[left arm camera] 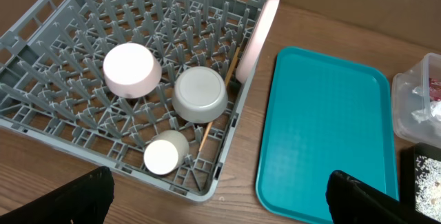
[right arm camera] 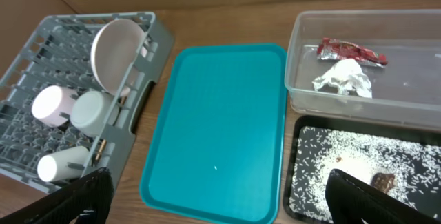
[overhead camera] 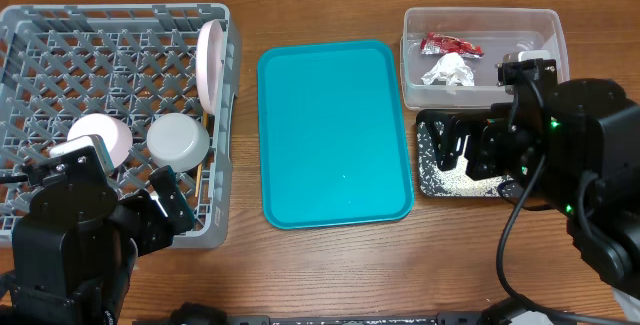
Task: Sort waste into correct bins and load items into the dishwasher
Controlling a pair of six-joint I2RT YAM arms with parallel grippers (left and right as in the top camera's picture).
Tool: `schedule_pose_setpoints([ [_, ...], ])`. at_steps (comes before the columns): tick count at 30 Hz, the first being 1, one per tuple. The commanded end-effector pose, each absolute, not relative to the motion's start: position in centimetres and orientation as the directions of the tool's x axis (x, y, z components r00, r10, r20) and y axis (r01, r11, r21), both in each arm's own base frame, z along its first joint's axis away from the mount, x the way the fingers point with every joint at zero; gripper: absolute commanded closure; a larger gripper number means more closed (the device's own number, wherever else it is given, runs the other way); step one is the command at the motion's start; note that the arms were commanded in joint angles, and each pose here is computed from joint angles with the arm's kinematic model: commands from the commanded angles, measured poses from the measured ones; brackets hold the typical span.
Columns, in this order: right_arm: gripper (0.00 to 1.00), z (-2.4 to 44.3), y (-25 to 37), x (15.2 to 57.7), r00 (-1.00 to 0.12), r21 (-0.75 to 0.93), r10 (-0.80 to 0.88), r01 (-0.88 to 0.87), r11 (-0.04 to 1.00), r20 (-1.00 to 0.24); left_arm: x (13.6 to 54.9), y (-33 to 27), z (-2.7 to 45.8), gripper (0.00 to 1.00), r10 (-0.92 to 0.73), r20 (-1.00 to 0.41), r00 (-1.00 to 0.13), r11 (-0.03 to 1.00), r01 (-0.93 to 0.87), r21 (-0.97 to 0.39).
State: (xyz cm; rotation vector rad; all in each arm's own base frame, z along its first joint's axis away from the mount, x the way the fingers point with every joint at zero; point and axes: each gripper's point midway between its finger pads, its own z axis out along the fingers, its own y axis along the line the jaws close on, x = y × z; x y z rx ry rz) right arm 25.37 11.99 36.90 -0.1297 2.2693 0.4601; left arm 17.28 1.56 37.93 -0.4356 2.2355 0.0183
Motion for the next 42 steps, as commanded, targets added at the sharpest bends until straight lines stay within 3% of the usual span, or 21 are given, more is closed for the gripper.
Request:
schedule_pose_setpoints([
  [1, 0.0, 36.7, 11.9, 25.7, -0.678, 0.263, 0.039, -0.231, 0.937, -0.734, 17.4, 1.5, 38.2, 0.0, -0.312, -0.751, -0.582, 0.937, -0.317, -0.143],
  [10, 0.0, 35.2, 10.8, 25.2, -0.72, 0.215, 0.016, -0.186, 0.959, -0.694, 17.5, 1.5, 38.2, 0.0, -0.312, -0.75, -0.584, 0.937, -0.318, -0.142],
  [14, 0.0, 38.0, 9.5, 25.0, -0.621, 0.189, 0.041, -0.174, 0.966, -0.783, 17.5, 1.5, 38.2, 0.0, -0.311, -0.749, -0.584, 0.938, -0.318, -0.141],
  [20, 0.0, 42.3, 7.6, 22.0, -0.429, 0.065, -0.06, -0.27, 0.961, -0.901, 17.5, 1.5, 38.2, 0.0, -0.311, -0.749, -0.584, 0.938, -0.318, -0.142],
  [27, 0.0, 44.0, 3.9, 22.7, -0.275, -0.012, -0.053, -0.15, 0.989, -0.96, 17.5, 1.5, 38.2, 0.0, -0.311, -0.749, -0.584, 0.937, -0.318, -0.142],
  [34, 0.0, 42.0, 3.0, 24.4, -0.182, -0.004, -0.022, -0.099, 0.995, -0.983, 17.5, 1.5, 38.2, 0.0, -0.311, -0.749, -0.584, 0.938, -0.318, -0.142],
  [42, 0.0, 35.7, 3.0, 24.1, -0.127, 0.0, -0.013, -0.099, 0.995, -0.992, 17.5, 1.5, 38.2, 0.0, -0.311, -0.749, -0.584, 0.938, -0.318, -0.142],
])
